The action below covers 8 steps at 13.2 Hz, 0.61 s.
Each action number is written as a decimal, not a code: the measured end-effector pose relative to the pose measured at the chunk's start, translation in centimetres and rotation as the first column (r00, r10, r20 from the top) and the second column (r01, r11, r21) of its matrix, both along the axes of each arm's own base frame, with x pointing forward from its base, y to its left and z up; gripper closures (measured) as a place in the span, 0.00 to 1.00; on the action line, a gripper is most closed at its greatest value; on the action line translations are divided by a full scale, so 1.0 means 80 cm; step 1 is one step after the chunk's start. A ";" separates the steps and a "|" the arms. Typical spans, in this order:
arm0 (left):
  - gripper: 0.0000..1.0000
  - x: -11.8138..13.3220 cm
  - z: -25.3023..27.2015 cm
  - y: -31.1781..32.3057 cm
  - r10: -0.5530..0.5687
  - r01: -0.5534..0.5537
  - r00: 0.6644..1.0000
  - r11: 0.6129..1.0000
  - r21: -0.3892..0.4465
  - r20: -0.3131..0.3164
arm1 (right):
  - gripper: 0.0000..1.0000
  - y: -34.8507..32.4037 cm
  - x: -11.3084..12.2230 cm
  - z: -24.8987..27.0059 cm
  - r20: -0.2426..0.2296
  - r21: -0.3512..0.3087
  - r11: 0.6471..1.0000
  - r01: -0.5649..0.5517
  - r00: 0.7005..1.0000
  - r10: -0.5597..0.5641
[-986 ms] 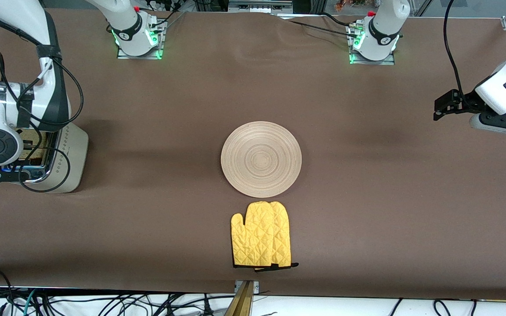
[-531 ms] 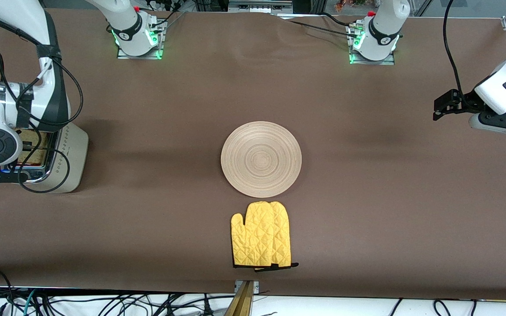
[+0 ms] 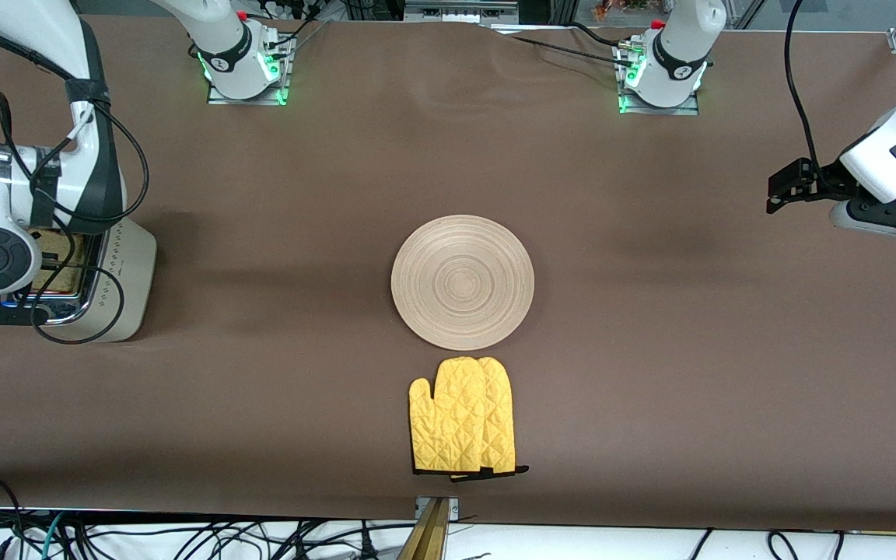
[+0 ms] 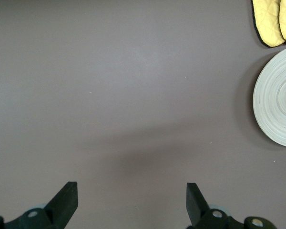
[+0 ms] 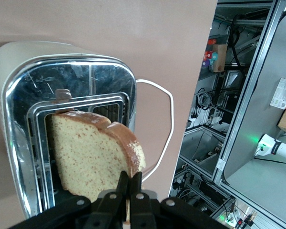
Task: Move plate and put bread in toaster
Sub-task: 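Lower the bread slice into the toaster slot with the right gripper, then open the right gripper and lift it away from the toaster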
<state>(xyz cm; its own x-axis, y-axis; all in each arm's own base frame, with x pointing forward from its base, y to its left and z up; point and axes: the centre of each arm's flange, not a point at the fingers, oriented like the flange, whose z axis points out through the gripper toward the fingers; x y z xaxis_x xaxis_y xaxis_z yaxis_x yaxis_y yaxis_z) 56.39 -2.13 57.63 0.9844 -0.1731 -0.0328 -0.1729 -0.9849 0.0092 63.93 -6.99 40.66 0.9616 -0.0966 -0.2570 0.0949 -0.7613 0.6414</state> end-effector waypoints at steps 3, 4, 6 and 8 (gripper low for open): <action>0.00 0.000 0.000 -0.002 -0.003 0.003 1.000 1.000 0.000 0.000 | 0.67 0.027 0.001 -0.006 0.004 0.064 0.998 -0.003 1.000 0.003; 0.00 0.000 0.000 -0.003 -0.004 0.004 1.000 1.000 0.000 0.000 | 0.58 0.043 0.001 -0.006 0.004 0.090 0.996 -0.010 1.000 0.010; 0.00 0.000 0.000 -0.003 -0.005 0.005 1.000 1.000 0.000 0.000 | 0.35 0.086 -0.003 0.012 0.031 0.176 0.984 -0.017 0.999 0.012; 0.00 0.000 0.000 -0.003 -0.005 0.005 1.000 1.000 0.000 0.000 | 0.14 0.114 -0.012 0.055 0.089 0.313 0.950 -0.011 0.996 -0.017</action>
<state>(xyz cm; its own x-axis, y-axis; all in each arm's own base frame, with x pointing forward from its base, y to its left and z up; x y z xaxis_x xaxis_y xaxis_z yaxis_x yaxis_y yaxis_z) 56.38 -2.39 57.65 0.9835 -0.1777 -0.0325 -0.1775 -0.9841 0.0093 62.95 2.17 45.05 0.9818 -0.0281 -0.1880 0.0456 -0.9253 0.3765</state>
